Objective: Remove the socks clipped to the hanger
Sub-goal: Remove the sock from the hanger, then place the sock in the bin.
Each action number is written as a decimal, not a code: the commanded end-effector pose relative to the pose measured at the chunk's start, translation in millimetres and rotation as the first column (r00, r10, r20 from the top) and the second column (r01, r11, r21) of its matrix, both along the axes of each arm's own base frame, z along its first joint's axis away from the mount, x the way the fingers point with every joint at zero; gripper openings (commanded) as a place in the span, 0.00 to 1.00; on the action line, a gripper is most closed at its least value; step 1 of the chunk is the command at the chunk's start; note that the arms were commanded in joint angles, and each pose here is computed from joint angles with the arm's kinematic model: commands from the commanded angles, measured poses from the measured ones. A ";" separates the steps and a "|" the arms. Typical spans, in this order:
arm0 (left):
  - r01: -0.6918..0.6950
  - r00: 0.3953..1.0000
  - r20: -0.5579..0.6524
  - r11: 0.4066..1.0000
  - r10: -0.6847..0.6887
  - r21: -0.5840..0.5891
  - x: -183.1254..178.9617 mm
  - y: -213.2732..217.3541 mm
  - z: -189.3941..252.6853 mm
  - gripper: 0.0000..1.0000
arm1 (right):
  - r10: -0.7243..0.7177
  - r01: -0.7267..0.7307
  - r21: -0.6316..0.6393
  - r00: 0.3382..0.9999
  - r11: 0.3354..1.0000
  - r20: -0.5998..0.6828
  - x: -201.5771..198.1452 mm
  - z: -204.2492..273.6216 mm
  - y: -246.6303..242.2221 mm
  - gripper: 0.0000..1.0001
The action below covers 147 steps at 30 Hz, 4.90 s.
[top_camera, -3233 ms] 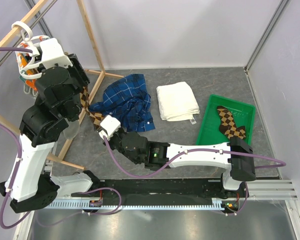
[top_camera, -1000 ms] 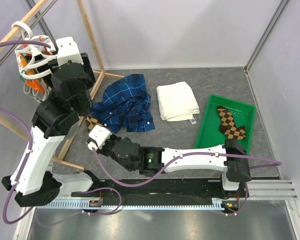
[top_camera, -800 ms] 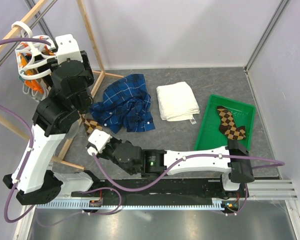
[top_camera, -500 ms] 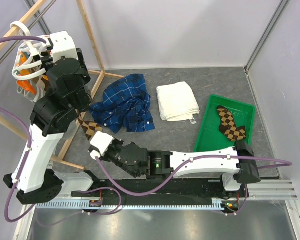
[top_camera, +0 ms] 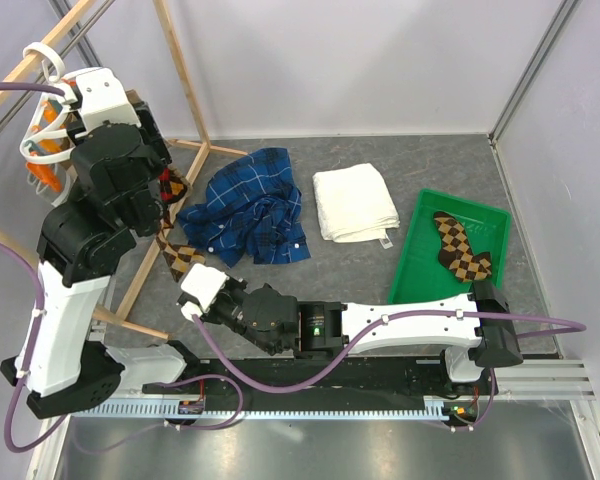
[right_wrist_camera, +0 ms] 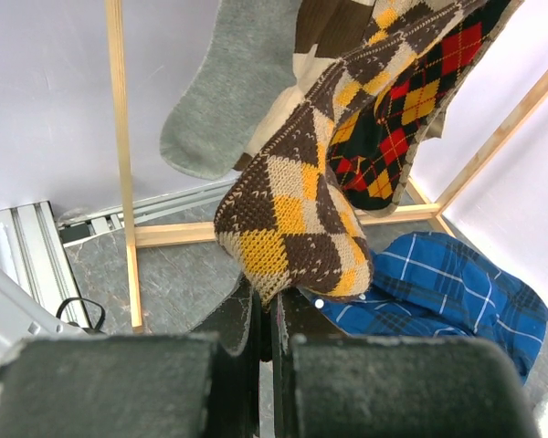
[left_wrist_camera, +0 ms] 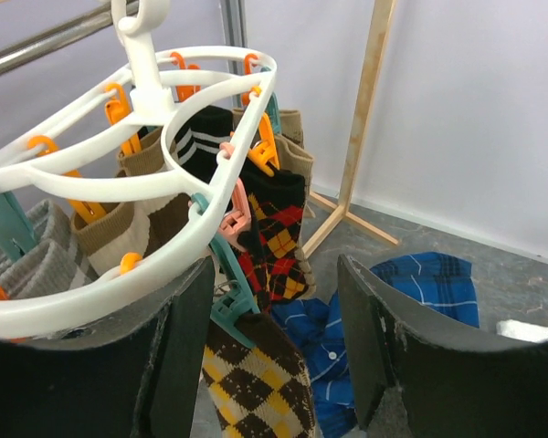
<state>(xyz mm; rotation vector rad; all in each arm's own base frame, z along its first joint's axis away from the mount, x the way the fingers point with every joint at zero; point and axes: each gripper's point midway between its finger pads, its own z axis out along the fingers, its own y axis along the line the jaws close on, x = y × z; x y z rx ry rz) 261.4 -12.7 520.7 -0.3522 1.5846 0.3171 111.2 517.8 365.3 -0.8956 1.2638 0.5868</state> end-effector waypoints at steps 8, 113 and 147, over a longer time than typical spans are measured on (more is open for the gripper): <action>0.108 0.994 0.043 0.983 -0.102 -0.148 -9.6 -10.2 5.9 0.64 | 0.012 -0.012 0.070 1.000 0.997 0.008 -3.4 26.7 -9.7 0.00; 0.774 0.633 0.026 0.633 -0.774 0.003 -25.1 -129.2 -36.3 0.73 | -0.715 0.719 -0.082 0.660 0.690 -0.228 130.4 -0.5 -311.0 0.00; 0.287 0.923 -0.321 0.935 -0.213 0.206 19.3 -41.0 -234.1 0.80 | -0.770 0.882 -0.217 0.219 0.419 -0.599 248.5 -117.8 -465.3 0.84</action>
